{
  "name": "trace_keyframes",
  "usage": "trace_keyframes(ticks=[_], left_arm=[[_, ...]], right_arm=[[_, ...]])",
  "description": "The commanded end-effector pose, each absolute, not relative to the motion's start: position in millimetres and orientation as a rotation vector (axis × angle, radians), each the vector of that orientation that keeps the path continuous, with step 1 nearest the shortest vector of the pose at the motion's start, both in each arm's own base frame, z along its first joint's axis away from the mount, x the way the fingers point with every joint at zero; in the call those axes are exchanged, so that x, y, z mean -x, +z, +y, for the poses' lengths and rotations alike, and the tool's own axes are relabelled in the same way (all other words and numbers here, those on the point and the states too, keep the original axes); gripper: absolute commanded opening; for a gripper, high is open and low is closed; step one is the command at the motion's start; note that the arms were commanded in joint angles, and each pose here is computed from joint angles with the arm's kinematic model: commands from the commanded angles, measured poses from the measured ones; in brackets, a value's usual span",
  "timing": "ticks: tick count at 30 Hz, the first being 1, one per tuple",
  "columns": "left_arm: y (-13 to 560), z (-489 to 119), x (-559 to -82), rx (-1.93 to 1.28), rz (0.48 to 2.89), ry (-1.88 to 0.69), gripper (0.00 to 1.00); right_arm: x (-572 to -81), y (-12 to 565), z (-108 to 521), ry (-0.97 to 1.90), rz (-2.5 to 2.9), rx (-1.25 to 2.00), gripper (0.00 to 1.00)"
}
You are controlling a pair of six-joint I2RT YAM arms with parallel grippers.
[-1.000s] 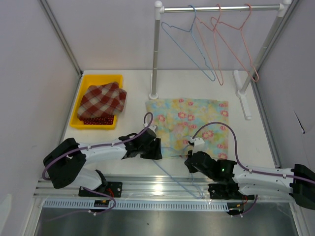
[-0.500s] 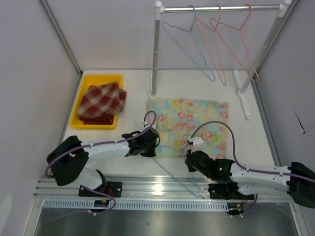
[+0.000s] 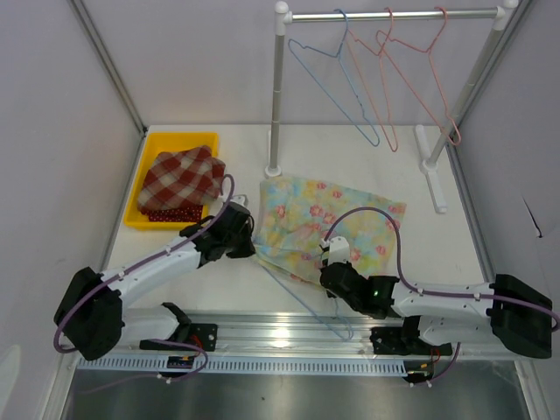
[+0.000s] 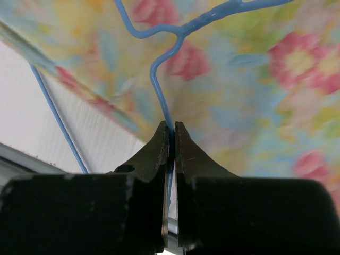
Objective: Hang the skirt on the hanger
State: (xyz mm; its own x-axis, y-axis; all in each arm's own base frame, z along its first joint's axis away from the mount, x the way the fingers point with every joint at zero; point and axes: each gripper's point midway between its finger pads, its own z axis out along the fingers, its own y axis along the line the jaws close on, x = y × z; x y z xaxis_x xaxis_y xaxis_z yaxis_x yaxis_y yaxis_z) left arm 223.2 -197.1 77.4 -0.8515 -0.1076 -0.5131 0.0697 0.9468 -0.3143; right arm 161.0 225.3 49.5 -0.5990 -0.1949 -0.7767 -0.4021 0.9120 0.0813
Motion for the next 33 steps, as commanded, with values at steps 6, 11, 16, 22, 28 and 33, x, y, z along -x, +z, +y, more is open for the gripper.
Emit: trace_keyframes(ticks=[6, 11, 16, 22, 28, 33], left_arm=[[74.9, -135.3, -241.0, 0.213, 2.555, -0.333, 0.00], [79.4, -110.6, -258.8, 0.342, 2.531, -0.331, 0.00], [80.6, -99.8, -271.6, 0.377, 2.534, -0.291, 0.00], [63.7, -102.8, -260.9, 0.377, 2.562, -0.326, 0.00], [41.4, -101.6, -238.9, 0.384, 2.615, -0.341, 0.00], [43.8, -112.1, -232.3, 0.364, 2.598, -0.368, 0.37]], right_arm=[[-180.0, 52.7, 230.0, 0.218, 2.166, 0.415, 0.00], [-177.8, 45.3, 232.6, 0.207, 2.174, 0.436, 0.00], [-178.1, 44.2, 227.9, 0.189, 2.173, 0.424, 0.00], [-181.7, 58.6, 228.7, 0.208, 2.136, 0.396, 0.00], [-203.0, 74.1, 213.8, 0.169, 2.099, 0.288, 0.00], [-205.1, 94.0, 236.7, 0.252, 2.041, 0.318, 0.00]])
